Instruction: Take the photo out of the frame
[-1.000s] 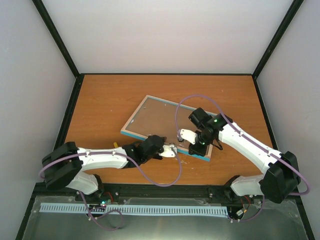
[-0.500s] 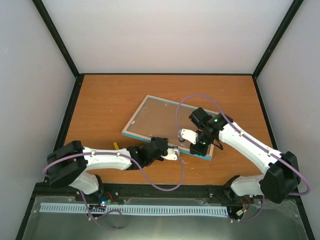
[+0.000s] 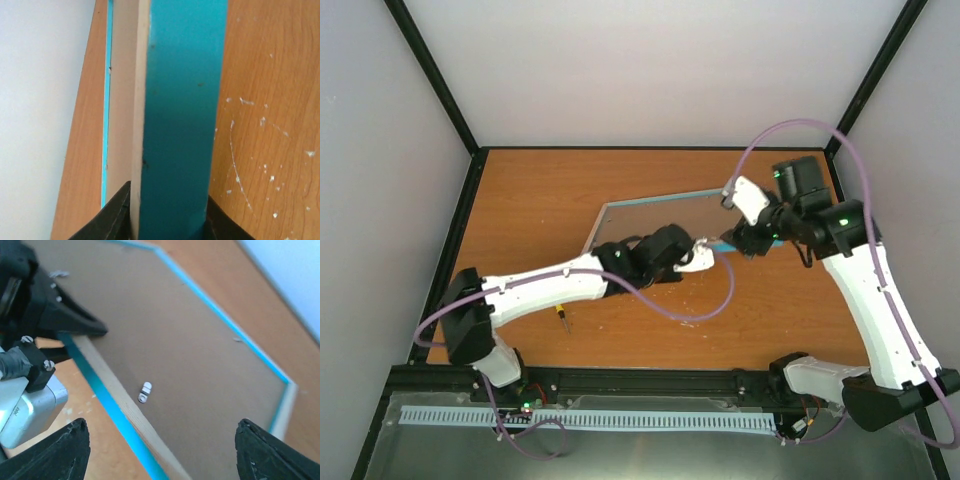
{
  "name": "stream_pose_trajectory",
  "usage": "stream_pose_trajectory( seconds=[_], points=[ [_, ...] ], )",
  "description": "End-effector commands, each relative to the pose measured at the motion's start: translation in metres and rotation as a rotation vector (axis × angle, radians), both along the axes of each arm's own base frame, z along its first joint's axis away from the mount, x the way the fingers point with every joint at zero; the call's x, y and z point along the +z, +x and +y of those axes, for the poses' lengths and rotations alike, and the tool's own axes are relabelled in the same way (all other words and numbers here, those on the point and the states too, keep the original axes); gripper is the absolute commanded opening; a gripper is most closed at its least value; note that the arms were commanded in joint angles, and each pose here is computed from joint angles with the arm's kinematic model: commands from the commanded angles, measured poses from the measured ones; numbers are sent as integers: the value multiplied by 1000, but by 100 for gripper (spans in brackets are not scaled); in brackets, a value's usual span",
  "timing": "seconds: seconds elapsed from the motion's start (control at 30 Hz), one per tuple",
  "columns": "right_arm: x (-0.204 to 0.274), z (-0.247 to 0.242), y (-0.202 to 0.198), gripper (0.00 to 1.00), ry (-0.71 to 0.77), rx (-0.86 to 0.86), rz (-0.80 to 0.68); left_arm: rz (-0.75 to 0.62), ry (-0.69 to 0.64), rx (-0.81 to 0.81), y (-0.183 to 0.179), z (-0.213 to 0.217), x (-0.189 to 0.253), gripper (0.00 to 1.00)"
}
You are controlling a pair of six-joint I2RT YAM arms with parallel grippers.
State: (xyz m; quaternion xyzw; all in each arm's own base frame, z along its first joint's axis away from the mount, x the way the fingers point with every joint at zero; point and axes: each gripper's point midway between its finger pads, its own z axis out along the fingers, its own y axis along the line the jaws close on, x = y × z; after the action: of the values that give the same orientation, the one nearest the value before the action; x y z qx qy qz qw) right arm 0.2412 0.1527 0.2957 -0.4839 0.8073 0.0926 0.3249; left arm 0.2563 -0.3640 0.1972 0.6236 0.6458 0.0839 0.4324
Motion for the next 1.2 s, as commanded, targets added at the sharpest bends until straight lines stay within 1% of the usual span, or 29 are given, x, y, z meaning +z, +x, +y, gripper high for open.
stream_pose_trajectory(
  seconds=[0.0,0.07,0.17,0.27,0.4,0.47,0.5,0.6,0.67,0.73,0.8,0.87,1.03,1.07,1.17],
  points=[
    [49,-41,24,79,-8,-187,-156,257,-158,139,2,-19,36,1],
    [71,-59,36,81,5,-284,-217,293,-168,164,5,-25,47,1],
    [97,-76,47,83,41,-380,-280,315,-225,191,7,-33,73,1],
    [114,-88,53,83,64,-448,-328,363,-353,186,4,-43,110,1],
    [149,-103,60,83,104,-535,-412,419,-486,170,1,-51,150,1],
    [166,-107,60,83,122,-551,-455,436,-550,165,-1,-54,170,1],
    [173,-108,60,85,128,-557,-474,448,-593,164,-1,-54,182,1],
    [184,-111,58,86,138,-572,-510,498,-721,169,2,-51,216,1],
    [184,-112,59,86,138,-578,-512,570,-810,193,11,-43,231,1],
    [180,-112,60,86,134,-577,-503,697,-888,240,25,-33,232,1],
    [177,-113,59,88,134,-585,-501,831,-956,305,42,-21,223,1],
    [172,-115,59,89,124,-586,-502,911,-982,342,50,-16,206,1],
    [135,-116,63,89,93,-589,-430,987,-1063,439,65,5,163,1],
    [125,-115,64,89,94,-586,-404,1007,-1073,461,66,11,149,1],
    [88,-110,68,88,112,-576,-305,1033,-1137,511,73,31,130,1]
  ],
)
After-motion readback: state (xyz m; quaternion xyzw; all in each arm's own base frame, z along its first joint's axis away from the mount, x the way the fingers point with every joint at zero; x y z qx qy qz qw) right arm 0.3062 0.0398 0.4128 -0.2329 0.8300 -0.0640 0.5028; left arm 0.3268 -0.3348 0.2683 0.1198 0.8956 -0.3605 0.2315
